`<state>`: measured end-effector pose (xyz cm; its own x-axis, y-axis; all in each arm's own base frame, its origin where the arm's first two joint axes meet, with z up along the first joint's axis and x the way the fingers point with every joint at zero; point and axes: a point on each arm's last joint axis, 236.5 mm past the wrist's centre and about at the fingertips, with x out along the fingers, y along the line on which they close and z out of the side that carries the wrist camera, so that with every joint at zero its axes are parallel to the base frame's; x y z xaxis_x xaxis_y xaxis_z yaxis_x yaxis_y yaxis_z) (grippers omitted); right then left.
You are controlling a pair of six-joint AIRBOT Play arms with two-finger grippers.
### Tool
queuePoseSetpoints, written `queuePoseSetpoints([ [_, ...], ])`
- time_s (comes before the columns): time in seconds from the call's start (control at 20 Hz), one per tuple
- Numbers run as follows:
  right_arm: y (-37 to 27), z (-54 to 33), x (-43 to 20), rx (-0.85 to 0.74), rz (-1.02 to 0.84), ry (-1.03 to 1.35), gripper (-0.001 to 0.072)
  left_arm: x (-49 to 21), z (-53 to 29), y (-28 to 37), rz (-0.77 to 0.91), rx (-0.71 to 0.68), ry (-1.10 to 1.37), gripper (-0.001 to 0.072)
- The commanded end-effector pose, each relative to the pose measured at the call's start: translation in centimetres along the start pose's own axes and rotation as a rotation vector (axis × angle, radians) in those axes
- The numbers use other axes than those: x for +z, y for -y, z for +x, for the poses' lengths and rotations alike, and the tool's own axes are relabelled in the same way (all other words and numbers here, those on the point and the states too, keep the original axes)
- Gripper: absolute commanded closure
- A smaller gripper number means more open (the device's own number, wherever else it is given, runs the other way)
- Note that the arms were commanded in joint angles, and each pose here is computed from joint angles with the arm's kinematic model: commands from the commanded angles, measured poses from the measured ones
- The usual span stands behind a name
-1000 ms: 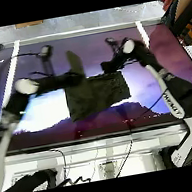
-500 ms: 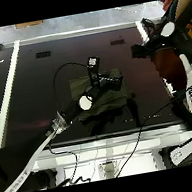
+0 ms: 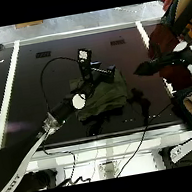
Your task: Fold the clothes and pants, and hang the long-sleeved shirts on hangers.
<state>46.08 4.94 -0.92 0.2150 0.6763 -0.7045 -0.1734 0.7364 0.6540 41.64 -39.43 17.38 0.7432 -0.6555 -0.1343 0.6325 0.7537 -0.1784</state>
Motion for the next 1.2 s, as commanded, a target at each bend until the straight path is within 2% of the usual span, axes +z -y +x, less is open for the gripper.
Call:
queuePoseSetpoints([
  [0.0,0.2,4.0,-0.5,0.012,0.160,0.039,-0.0007,0.2,-0.1,-0.3,0.006,0.005,0.003,0.0000],
  [0.05,-0.6,5.2,-0.6,-0.005,0.183,0.026,-0.0007,0.1,-0.1,-0.3,0.006,0.002,-0.002,0.0000],
  [0.2,-3.1,8.4,-0.5,-0.069,0.074,-0.001,-0.0007,-0.1,-0.1,-0.2,0.006,0.001,-0.005,0.0000],
  [0.4,1.0,9.1,-0.3,-0.416,0.052,0.003,0.0000,-0.7,-0.1,0.2,0.006,-0.016,-0.034,0.0000],
  [0.55,2.6,8.5,-0.7,-0.443,0.141,0.003,0.0003,-2.9,-0.3,1.4,0.006,-0.067,-0.125,0.0003],
  [0.7,4.2,8.2,-2.1,-0.388,0.282,-0.041,0.0003,-4.0,-0.5,2.0,0.007,-0.093,-0.172,0.0004],
  [0.85,3.1,9.4,-3.7,-0.188,0.445,-0.116,0.0004,-3.9,-0.5,1.6,0.006,-0.086,-0.169,0.0004],
  [1.0,0.0,12.0,-4.8,0.016,0.476,-0.198,0.0010,-3.8,-0.4,1.0,0.003,-0.075,-0.168,0.0004],
  [1.15,-3.7,14.9,-4.7,0.152,0.458,-0.215,0.0012,-3.6,-0.4,0.2,0.000,-0.062,-0.164,0.0004],
])
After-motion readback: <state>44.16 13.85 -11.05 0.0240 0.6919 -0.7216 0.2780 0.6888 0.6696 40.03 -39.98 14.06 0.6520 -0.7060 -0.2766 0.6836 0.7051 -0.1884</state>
